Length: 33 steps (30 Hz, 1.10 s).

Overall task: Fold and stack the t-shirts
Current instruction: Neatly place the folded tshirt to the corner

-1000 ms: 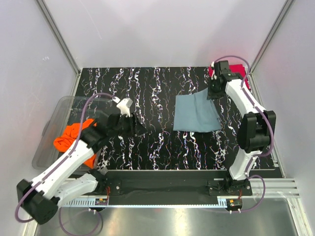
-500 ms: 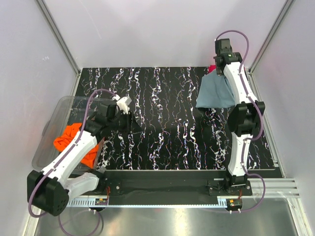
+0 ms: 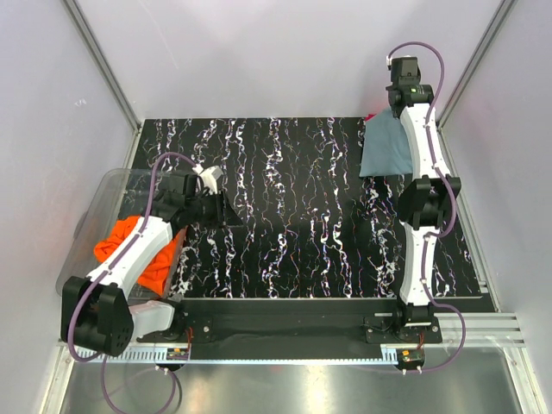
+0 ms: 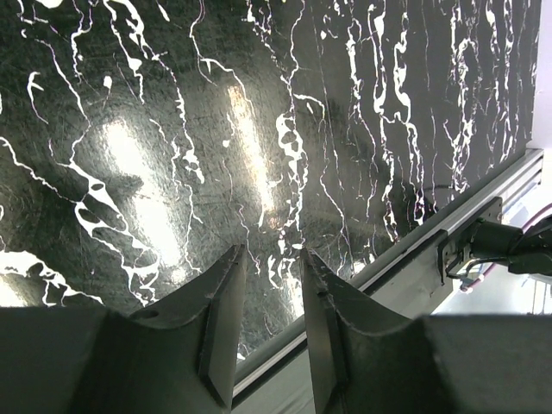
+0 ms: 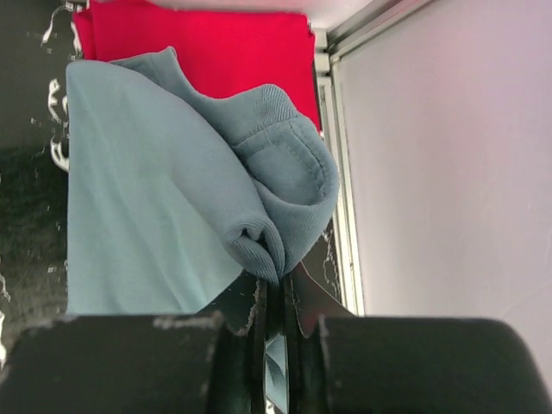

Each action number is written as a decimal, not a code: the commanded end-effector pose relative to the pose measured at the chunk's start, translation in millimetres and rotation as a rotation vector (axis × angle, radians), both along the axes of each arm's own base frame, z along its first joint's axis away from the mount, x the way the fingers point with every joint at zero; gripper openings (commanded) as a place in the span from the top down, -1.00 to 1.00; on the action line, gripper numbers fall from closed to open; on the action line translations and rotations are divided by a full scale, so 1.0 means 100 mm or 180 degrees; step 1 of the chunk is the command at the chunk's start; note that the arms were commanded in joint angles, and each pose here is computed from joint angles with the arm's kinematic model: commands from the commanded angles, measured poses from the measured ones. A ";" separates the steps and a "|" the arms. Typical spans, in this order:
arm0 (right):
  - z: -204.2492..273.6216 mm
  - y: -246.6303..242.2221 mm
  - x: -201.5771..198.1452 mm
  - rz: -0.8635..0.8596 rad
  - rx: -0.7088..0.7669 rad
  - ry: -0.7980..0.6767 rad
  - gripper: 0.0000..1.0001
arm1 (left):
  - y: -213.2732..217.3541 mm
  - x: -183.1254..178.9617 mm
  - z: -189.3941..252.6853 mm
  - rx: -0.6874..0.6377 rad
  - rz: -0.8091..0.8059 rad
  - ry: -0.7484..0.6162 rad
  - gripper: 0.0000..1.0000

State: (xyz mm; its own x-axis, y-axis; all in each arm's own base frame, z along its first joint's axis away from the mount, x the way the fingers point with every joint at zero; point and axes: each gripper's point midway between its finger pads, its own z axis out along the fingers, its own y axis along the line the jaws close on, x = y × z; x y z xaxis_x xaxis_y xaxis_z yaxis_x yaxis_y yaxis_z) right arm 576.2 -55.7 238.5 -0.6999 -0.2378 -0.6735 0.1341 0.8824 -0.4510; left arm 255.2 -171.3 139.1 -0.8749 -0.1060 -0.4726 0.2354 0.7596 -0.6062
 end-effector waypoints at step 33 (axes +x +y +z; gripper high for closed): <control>0.87 -0.08 0.40 0.0837 -0.0854 -0.0552 1.00 | -0.01 -0.02 -0.11 -0.0268 -0.0055 0.0159 0.32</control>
